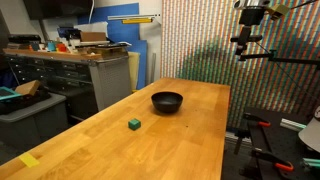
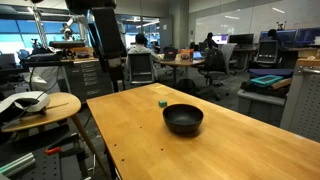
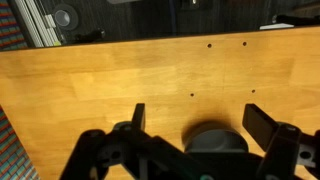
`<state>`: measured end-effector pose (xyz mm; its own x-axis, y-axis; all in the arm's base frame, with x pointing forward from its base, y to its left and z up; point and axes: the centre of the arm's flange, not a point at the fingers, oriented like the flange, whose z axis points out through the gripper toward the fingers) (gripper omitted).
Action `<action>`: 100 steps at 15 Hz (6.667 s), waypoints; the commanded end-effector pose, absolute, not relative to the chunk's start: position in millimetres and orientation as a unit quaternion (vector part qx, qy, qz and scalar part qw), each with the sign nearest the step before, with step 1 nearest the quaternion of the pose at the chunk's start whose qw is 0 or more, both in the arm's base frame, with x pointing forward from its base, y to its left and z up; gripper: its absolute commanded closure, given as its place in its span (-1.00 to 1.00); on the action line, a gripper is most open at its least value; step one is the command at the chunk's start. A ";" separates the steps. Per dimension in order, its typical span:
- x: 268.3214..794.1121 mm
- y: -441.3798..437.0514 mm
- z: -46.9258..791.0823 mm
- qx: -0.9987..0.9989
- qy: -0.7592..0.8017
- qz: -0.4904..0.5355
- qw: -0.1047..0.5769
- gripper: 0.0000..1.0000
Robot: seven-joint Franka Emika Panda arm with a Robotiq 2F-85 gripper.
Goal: Put the green block in the black bowl
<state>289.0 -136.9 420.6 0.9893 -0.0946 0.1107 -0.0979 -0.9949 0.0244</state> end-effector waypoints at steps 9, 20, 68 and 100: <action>289.2 -136.7 417.7 0.997 -0.048 0.050 0.014 -1.00; 344.2 -83.3 399.2 0.997 -0.044 0.021 0.053 -1.00; 654.1 174.9 142.2 0.989 -0.125 0.075 0.036 -0.31; 587.5 -20.9 203.3 0.969 -0.223 0.065 0.088 0.65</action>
<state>588.3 -11.9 218.3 0.8854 -0.4261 0.1857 -0.4553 -0.8756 0.1616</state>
